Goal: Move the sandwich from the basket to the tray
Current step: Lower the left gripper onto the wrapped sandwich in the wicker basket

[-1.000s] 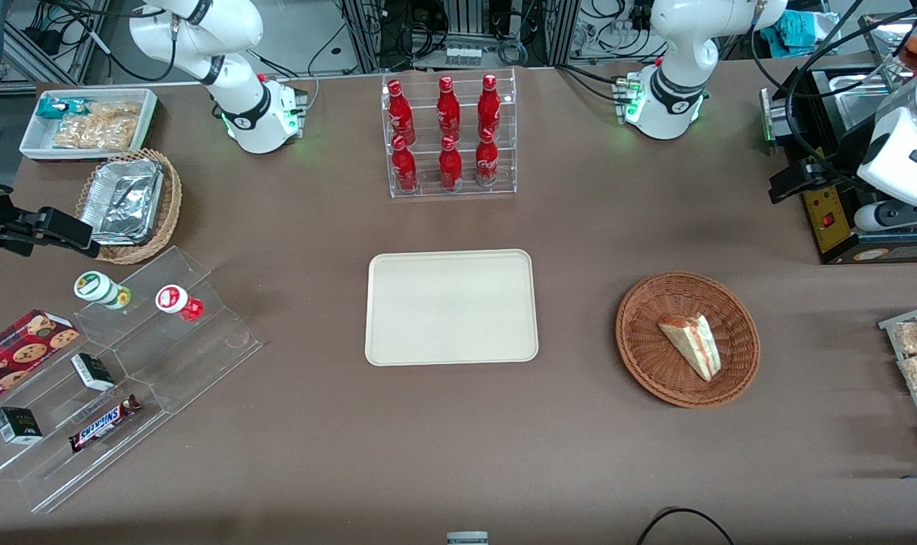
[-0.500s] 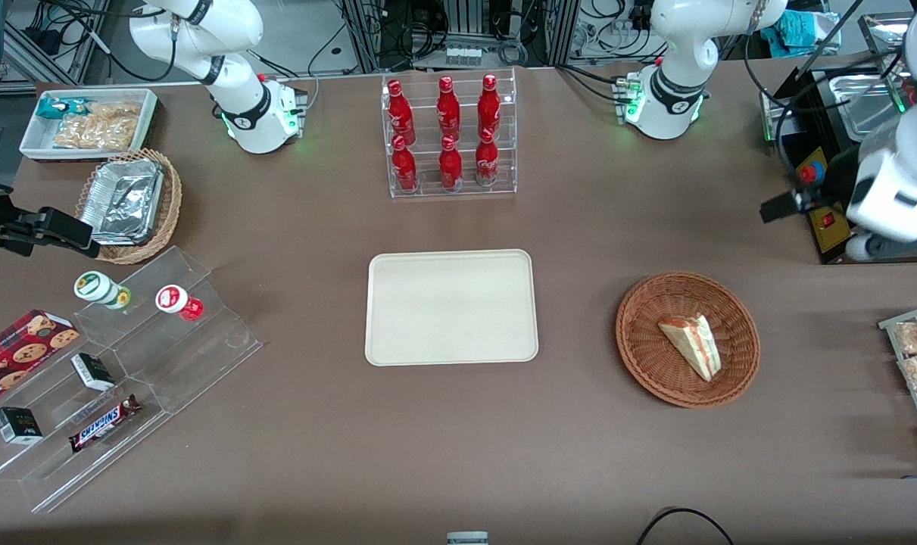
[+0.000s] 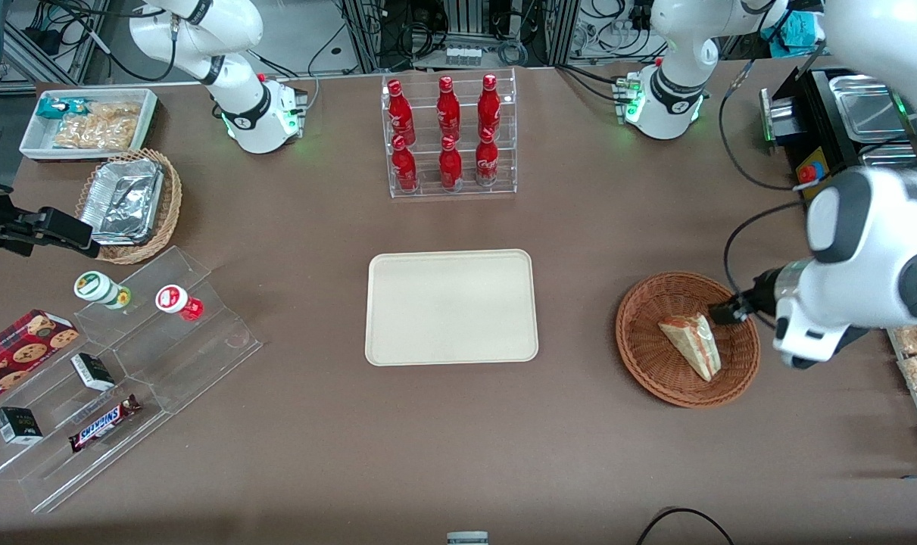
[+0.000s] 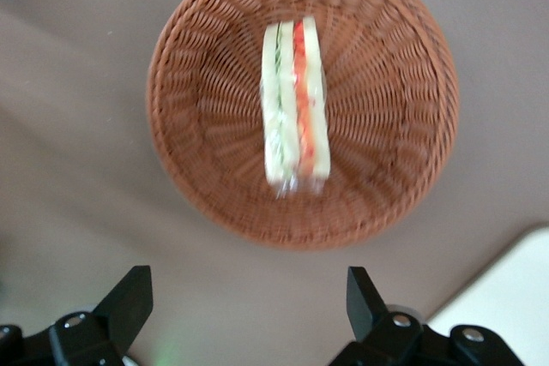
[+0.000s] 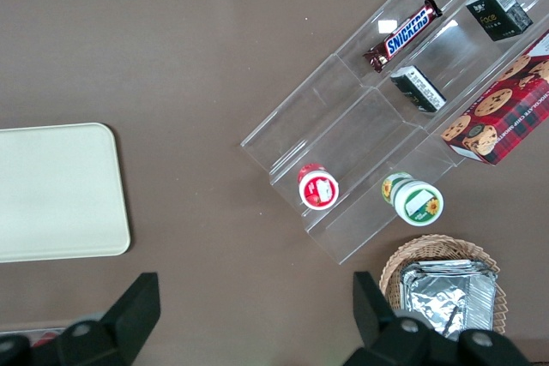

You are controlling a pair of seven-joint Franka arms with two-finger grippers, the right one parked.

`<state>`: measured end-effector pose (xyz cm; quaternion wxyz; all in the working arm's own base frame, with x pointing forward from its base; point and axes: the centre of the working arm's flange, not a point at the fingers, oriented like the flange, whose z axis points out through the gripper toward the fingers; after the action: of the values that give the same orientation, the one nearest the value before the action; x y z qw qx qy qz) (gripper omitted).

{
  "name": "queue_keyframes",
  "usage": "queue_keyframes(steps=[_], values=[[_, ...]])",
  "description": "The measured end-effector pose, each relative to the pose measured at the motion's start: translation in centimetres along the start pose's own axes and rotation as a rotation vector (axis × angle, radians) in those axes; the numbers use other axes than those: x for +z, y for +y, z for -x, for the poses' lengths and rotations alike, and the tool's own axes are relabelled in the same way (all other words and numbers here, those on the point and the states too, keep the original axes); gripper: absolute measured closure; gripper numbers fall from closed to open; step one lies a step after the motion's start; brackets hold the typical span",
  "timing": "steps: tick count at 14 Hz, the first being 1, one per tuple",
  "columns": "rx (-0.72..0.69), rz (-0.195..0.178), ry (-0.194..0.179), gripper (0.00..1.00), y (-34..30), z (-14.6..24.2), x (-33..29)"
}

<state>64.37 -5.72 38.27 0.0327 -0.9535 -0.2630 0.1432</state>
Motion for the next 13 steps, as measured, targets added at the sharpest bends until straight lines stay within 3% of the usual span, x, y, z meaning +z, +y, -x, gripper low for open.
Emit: queue_keyframes(steps=[2,5,11,13], values=[[-0.039,-0.021,0.015,0.00,1.5,-1.5,3.5],[-0.058,-0.023,0.014,0.00,2.2,-2.8,7.3],[-0.062,0.009,0.039,0.00,2.5,-3.2,13.5],[-0.062,0.014,0.043,0.17,2.4,-3.1,15.0]])
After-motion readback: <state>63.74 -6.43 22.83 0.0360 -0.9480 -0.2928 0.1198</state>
